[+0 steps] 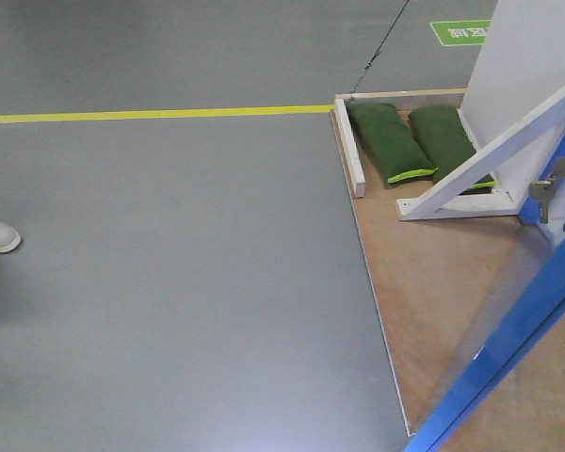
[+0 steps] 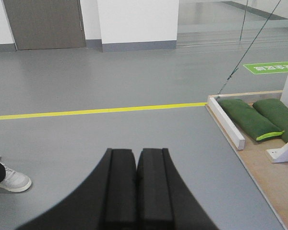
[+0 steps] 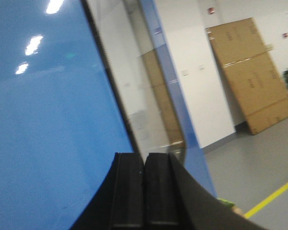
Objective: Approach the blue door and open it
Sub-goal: 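Pull the blue door edge toward the robot with the right gripper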
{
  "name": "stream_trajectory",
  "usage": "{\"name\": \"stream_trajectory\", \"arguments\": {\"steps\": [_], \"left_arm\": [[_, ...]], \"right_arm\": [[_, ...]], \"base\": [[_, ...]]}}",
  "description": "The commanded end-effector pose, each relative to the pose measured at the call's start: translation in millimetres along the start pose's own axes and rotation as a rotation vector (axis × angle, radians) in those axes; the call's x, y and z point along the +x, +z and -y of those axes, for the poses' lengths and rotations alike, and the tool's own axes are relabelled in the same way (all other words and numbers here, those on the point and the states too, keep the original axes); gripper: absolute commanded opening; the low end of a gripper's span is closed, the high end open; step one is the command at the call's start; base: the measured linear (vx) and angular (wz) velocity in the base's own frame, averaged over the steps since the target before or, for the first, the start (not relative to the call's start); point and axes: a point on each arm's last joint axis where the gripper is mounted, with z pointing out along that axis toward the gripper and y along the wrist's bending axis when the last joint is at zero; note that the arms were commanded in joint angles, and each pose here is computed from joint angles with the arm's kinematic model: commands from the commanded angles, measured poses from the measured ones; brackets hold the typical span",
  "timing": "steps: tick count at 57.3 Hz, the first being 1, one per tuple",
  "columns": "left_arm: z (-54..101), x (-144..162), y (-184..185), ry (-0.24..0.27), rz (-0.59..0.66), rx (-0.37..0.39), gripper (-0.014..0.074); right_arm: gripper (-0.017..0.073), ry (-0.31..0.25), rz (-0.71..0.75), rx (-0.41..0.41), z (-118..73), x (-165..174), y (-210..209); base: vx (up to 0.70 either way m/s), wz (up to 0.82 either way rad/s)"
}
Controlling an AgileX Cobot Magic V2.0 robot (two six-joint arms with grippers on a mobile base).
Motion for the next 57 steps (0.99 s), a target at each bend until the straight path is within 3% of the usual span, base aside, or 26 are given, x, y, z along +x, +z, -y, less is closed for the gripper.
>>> {"name": "stream_trajectory", "arguments": {"steps": [1,32,43,57], "left_arm": [[0.3,-16.1,-3.7,-0.005,0.115,0.009,0.0073],[0.3,-16.1,-3.7,-0.005,0.115,0.009,0.0073],[0.3,-16.1,-3.7,-0.005,0.115,0.009,0.0073],[0.3,-16.1,-3.7,-0.005,0.115,0.009,0.0073]], "right_arm": [[0.0012,0.023,0.085,-0.096,-21.3,-15.9,-12.9],[0.0012,0.097,-0.095,-0.339,-79.2,22.8,-4.3],[0.0012,0.151,-0.171,-0.42,-99.7,37.4,-2.1],[0.0012,0.156,-0.26,-0.492,-124.1,59.5,2.5]], "base": [[0.0,0.0],[0.0,0.0],[0.0,0.0],[0.0,0.0]]}}
